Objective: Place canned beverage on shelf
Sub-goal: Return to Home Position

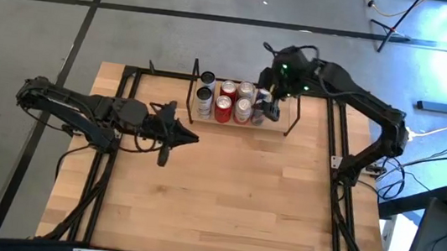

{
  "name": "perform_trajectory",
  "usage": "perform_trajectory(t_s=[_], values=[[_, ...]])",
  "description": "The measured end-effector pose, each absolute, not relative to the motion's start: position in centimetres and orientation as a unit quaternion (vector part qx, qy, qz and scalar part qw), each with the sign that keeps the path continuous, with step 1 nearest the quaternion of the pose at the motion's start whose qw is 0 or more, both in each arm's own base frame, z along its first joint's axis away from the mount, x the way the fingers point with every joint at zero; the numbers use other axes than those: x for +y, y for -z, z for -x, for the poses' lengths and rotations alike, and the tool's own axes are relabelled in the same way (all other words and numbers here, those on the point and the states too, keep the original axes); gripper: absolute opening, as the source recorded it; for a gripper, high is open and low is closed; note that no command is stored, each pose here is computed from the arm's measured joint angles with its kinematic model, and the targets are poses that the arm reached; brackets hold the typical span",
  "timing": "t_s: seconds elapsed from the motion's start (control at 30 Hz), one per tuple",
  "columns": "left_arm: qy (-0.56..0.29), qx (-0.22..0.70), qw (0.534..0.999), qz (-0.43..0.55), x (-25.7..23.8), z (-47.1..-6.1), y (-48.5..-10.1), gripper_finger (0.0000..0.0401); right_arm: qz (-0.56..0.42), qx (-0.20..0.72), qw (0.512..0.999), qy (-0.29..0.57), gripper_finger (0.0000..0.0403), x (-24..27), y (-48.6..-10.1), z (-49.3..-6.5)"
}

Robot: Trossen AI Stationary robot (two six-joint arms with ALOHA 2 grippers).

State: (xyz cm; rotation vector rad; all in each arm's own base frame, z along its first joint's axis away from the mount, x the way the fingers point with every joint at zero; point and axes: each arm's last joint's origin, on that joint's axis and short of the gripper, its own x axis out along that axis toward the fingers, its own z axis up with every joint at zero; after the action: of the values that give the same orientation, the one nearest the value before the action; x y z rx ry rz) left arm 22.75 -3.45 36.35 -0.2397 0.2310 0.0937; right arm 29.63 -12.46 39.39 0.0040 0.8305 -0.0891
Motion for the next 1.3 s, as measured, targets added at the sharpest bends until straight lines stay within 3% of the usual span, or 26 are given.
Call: perform_trajectory(t_s=[0.1,0.37,0.47,0.8,1.1,1.3], values=[[-0.033,0.144,0.986,0.072,-3.1,-21.6,-36.3,0.0006,-0.013,0.368,0.93,0.016,0.0291,-10.9,-40.9,-29.1],[-0.029,0.142,0.987,0.072,-0.9,-18.4,-34.2,0.0001,-0.075,0.335,0.939,-0.015,0.0076,-8.7,-40.6,-27.1],[-0.031,0.124,0.989,0.074,-0.5,-17.1,-32.6,0.0,-0.098,0.309,0.946,-0.031,0.0015,-8.0,-40.1,-25.8],[-0.086,0.084,0.986,0.117,0.1,-12.7,-26.9,0.0,-0.152,0.192,0.969,0.036,0.0038,-6.2,-36.7,-19.9],[-0.118,0.096,0.986,0.073,0.3,-12.1,-23.5,0.0,-0.178,0.202,0.962,0.046,0.0033,-5.2,-33.4,-16.9],[-0.115,0.03,0.991,0.062,0.3,-12.5,-20.0,0.0,-0.134,0.185,0.973,0.023,0.0033,-4.4,-30.0,-16.8]])
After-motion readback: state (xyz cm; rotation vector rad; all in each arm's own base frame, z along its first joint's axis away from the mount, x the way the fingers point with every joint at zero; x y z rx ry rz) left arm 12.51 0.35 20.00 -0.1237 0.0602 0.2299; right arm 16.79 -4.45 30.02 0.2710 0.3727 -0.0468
